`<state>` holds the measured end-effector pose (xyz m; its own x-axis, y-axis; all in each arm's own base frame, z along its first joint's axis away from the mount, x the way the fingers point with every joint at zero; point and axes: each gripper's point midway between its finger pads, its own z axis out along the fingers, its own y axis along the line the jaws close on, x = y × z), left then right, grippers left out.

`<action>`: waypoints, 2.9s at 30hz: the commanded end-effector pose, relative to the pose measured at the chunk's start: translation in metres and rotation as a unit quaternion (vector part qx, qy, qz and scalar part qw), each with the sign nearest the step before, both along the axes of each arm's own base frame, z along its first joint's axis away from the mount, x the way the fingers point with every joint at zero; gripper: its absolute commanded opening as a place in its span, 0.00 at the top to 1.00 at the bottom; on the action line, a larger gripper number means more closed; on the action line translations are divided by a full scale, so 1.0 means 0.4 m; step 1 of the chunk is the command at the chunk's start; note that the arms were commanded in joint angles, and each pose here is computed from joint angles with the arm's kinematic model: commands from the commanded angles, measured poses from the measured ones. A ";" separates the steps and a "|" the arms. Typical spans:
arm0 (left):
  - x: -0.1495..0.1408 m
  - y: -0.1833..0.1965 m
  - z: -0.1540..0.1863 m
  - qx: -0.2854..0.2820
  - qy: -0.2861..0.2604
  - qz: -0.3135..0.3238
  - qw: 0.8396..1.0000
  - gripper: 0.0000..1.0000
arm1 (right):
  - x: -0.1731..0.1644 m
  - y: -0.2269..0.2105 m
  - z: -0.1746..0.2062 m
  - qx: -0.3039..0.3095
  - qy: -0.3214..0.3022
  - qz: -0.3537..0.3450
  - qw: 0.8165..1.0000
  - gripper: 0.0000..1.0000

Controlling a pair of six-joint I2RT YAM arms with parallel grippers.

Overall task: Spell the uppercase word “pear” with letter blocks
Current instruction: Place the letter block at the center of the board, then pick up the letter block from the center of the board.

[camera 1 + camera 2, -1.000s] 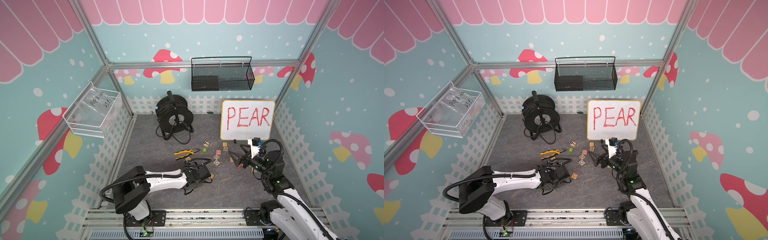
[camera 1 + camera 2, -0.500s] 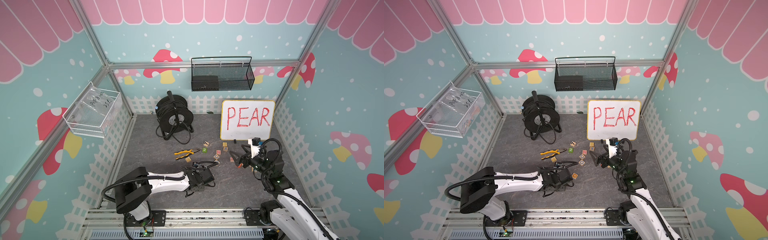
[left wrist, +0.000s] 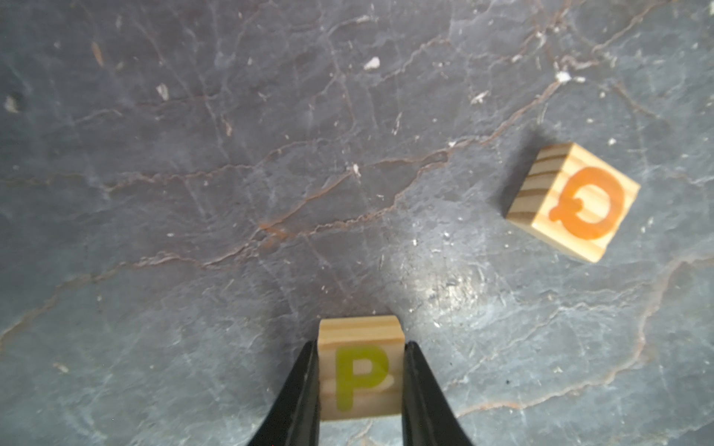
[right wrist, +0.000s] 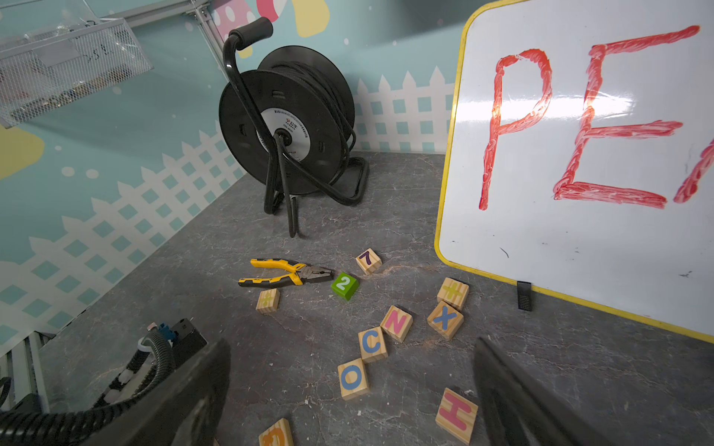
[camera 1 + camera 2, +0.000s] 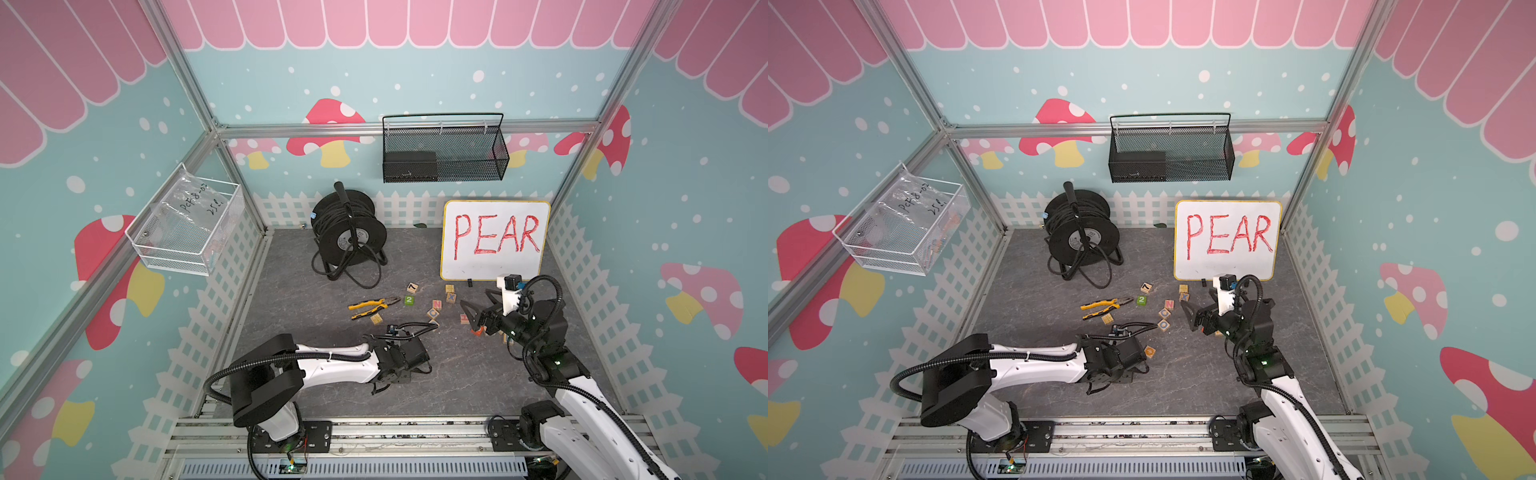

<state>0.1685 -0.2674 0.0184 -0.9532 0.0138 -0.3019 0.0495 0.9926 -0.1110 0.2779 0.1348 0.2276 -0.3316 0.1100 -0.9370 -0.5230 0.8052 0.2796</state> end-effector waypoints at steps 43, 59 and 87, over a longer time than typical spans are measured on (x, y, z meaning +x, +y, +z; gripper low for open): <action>0.119 -0.050 0.284 -0.062 -0.191 -0.114 0.973 0.22 | 0.053 -0.271 -0.017 -0.068 0.077 -0.325 0.940 0.01; 0.175 -0.407 0.345 -0.114 -0.241 -0.357 0.895 0.21 | -0.029 -0.441 0.066 -0.090 0.062 -0.491 0.864 0.00; 0.265 -0.714 0.136 -0.062 -0.198 -0.554 0.806 0.29 | -0.156 -0.521 0.168 -0.072 0.025 -0.551 0.831 0.01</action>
<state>0.2662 -0.5490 0.0754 -0.2501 0.7226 -0.6445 0.9445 0.3284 0.0017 0.2172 -0.0754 0.2871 -0.1378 0.2655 -0.9542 0.5796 0.8029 0.1397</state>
